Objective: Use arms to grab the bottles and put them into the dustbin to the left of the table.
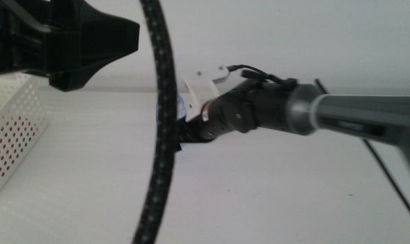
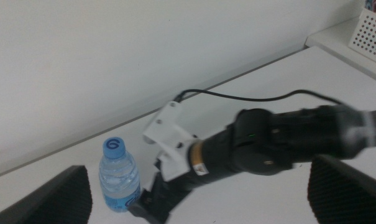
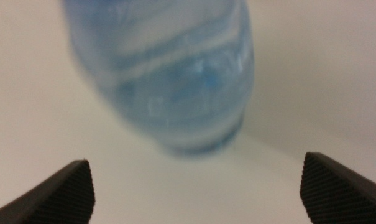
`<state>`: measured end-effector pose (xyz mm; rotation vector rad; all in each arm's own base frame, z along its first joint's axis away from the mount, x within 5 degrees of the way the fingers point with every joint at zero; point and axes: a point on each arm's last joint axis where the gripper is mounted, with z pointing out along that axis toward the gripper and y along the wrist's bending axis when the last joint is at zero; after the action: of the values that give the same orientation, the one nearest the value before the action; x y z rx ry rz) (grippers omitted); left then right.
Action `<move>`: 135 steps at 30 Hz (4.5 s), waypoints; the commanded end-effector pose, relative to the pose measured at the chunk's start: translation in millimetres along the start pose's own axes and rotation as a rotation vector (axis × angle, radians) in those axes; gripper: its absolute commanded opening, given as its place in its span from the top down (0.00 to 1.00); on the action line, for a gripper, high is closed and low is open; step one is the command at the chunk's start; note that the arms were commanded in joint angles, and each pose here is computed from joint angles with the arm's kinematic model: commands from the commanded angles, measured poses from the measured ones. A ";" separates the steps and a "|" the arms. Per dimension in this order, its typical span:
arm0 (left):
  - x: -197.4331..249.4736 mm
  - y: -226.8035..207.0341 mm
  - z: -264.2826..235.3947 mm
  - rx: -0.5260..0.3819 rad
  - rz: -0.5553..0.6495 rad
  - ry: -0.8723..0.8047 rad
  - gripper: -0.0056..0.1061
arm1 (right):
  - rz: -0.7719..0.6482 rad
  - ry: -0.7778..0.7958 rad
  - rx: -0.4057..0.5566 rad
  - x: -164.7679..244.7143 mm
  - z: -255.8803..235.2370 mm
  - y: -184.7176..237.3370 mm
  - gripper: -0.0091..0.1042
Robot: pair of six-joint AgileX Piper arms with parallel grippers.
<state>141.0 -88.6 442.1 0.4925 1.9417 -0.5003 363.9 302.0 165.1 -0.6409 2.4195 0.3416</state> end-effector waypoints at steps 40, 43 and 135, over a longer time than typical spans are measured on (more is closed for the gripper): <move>-2.0 -1.8 -2.2 0.008 -0.001 -0.023 0.12 | -0.096 -0.208 0.057 80.0 -398.7 -38.8 0.14; -2.0 -1.8 -2.2 0.008 -0.001 -0.023 0.12 | -0.112 -0.212 0.029 85.2 -397.1 -39.0 0.14; 235.6 68.5 227.4 -0.209 -0.019 -0.184 0.12 | -0.213 -0.283 -0.091 86.1 -401.4 -17.2 0.14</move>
<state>249.9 -122.0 131.6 0.2936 1.8295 -0.3104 116.1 103.4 424.4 -0.8241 2.0681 0.4269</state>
